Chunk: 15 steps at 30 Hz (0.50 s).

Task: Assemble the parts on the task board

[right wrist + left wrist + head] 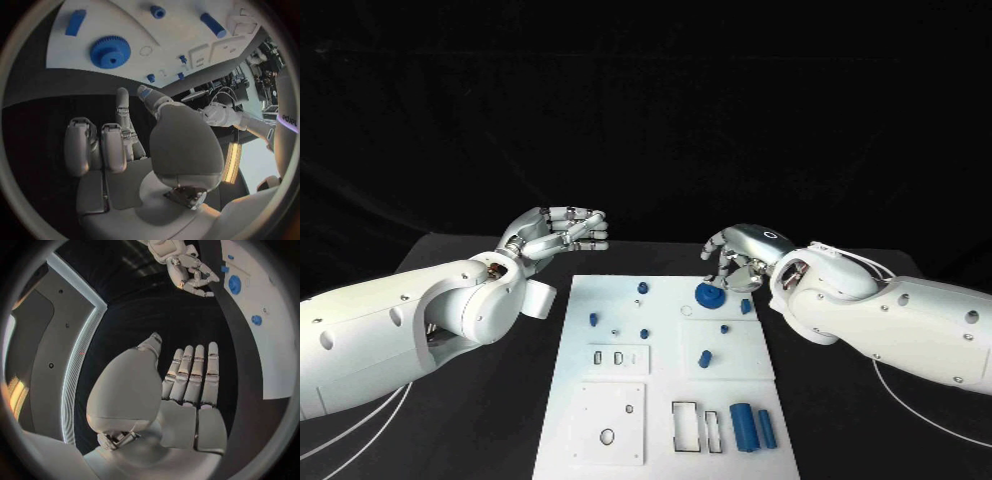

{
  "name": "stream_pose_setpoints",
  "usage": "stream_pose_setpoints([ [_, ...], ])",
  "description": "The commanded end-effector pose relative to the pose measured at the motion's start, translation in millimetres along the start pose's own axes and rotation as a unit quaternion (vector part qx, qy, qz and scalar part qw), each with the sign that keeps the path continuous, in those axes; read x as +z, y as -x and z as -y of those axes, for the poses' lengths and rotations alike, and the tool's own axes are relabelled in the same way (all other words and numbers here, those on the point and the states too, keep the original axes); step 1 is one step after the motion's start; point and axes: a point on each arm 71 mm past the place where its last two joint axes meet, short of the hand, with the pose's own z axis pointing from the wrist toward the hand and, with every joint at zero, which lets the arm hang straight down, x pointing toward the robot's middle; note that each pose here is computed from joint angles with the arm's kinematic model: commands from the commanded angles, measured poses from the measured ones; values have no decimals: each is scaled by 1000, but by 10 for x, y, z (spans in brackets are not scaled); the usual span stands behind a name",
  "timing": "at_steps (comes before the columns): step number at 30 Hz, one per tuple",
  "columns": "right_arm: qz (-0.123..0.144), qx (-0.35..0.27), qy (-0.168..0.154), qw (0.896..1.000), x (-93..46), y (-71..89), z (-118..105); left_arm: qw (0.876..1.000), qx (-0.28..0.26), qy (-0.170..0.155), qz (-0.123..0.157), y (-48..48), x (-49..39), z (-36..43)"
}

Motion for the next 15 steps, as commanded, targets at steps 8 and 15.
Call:
stream_pose_setpoints([
  [8, -79, 59, -62, 993, -52, -77, 283, 1000, -7, -14, 2, 37, -3, 27],
  [15, -83, 58, -64, 993, -10, -176, 285, 1000, -5, -14, 9, 57, -4, 25],
])
